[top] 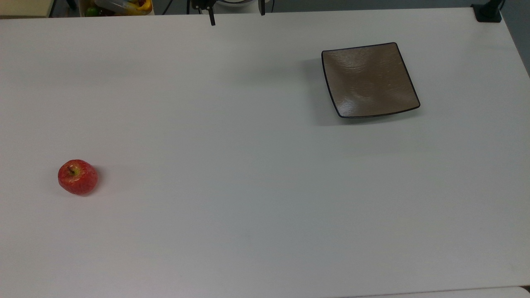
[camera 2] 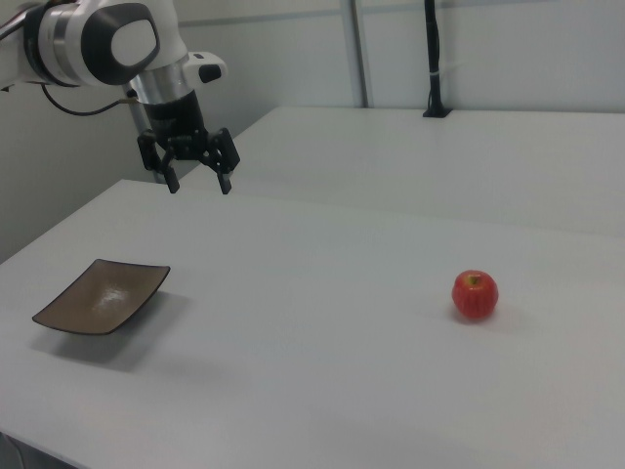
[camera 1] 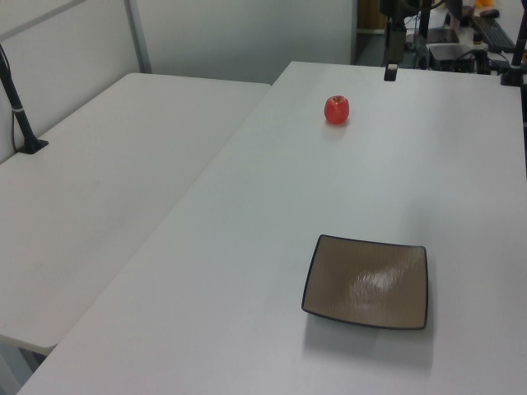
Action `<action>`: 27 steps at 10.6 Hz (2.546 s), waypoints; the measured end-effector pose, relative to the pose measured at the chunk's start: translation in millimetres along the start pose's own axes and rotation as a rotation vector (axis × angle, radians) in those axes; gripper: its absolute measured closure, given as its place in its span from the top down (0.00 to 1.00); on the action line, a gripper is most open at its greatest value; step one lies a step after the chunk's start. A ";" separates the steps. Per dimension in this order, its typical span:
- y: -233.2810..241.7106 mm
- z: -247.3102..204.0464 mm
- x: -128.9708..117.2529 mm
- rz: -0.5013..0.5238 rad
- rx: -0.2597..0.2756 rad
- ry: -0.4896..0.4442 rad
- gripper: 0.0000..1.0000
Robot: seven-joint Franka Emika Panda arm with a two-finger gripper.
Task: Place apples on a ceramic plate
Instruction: 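Open the gripper and start moving toward the red apple, then lower the open gripper over the red apple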
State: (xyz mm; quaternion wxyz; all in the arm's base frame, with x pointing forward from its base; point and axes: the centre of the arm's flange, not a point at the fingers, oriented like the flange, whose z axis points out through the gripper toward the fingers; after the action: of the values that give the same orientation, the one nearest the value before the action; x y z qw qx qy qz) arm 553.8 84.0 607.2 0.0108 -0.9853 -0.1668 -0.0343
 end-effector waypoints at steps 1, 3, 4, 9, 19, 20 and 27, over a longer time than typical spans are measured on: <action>1.7 0.3 -0.7 -0.005 0.001 -0.004 1.00; 2.7 0.9 -1.0 -0.009 0.001 -0.005 1.00; 2.9 1.1 -1.1 -0.010 0.001 -0.006 1.00; 12.2 14.0 1.7 0.005 0.005 -0.028 1.00; 212.4 61.4 31.1 0.170 -0.112 0.177 1.00; 228.1 73.5 32.2 0.173 -0.127 0.192 1.00; 325.1 179.5 31.3 0.264 -0.227 0.299 1.00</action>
State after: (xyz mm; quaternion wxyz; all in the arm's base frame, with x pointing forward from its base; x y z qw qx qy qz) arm 701.8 -206.8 427.2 -0.0713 -0.9774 -0.0282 -0.1969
